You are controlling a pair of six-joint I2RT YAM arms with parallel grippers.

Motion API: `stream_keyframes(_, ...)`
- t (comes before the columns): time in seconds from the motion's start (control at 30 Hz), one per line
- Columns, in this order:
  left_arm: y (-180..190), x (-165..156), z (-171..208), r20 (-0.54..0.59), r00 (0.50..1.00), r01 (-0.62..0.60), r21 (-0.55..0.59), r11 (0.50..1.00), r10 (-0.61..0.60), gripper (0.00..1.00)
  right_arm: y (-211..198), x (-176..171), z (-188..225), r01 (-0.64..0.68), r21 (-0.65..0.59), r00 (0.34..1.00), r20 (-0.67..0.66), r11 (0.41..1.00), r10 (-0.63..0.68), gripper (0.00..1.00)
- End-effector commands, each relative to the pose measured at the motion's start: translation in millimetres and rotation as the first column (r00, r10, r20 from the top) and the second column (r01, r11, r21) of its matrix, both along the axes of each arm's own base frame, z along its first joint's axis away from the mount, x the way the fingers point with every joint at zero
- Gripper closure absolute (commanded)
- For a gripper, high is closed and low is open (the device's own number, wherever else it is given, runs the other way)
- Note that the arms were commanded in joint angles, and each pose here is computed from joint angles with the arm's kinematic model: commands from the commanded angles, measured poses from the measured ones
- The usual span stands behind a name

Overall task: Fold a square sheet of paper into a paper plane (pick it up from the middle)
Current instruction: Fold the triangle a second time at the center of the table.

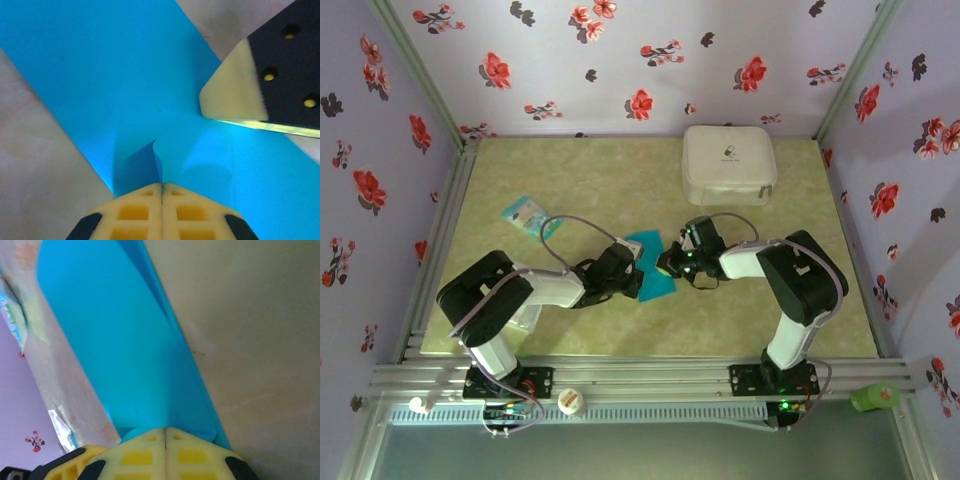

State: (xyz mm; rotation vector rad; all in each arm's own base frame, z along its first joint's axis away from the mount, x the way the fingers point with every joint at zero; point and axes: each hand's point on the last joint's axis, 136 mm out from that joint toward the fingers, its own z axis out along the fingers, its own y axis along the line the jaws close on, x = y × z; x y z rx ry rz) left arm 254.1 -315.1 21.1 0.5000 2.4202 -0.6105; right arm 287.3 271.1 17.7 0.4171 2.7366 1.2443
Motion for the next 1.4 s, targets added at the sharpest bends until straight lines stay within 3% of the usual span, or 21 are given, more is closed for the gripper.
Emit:
stream_keyframes(0.0,11,-8,-13,-0.045,0.999,0.021,0.062,0.998,-0.019,1.00,-10,-4,-13,-0.009,-0.087,1.000,-0.018,0.996,0.007,1.00)
stream_keyframes(0.13,9,-7,-4,-0.037,0.999,0.016,0.047,0.999,-0.014,0.97,-32,-16,-31,-0.009,-0.215,0.999,-0.048,0.977,-0.002,1.00)
stream_keyframes(0.2,9,-6,2,-0.036,0.999,0.013,0.041,0.999,-0.011,0.89,-32,-17,-33,-0.018,-0.219,0.999,-0.051,0.976,0.007,1.00)
stream_keyframes(0.27,8,-2,13,-0.033,0.999,-0.004,0.034,0.999,0.006,0.87,-32,-18,-34,-0.019,-0.218,0.999,-0.054,0.976,0.007,1.00)
stream_keyframes(0.4,9,6,41,-0.029,0.998,-0.055,-0.015,0.998,0.054,0.69,-32,-17,-32,0.000,-0.208,0.999,-0.051,0.978,-0.010,1.00)
stream_keyframes(0.47,9,7,53,-0.036,0.997,-0.074,-0.036,0.997,0.072,0.67,-30,-16,-32,0.015,-0.195,0.998,-0.049,0.981,-0.025,1.00)
stream_keyframes(0.53,8,6,61,-0.057,0.995,-0.087,-0.045,0.995,0.084,0.70,-28,-15,-31,0.027,-0.184,0.998,-0.052,0.983,-0.037,1.00)
stream_keyframes(0.73,-27,-15,77,-0.186,0.981,0.018,-0.158,0.987,-0.048,0.92,-28,-16,-32,0.067,-0.170,0.996,-0.053,0.983,-0.077,1.00)
stream_keyframes(0.83,-46,-31,74,-0.267,0.956,0.074,-0.178,0.981,-0.120,0.99,-28,-16,-30,0.069,-0.167,0.996,-0.049,0.983,-0.078,1.00)
stream_keyframes(1.37,-45,-37,30,-0.385,0.922,0.000,-0.091,0.996,-0.035,1.00,-30,-18,-28,0.060,-0.178,0.997,-0.044,0.982,-0.069,1.00)
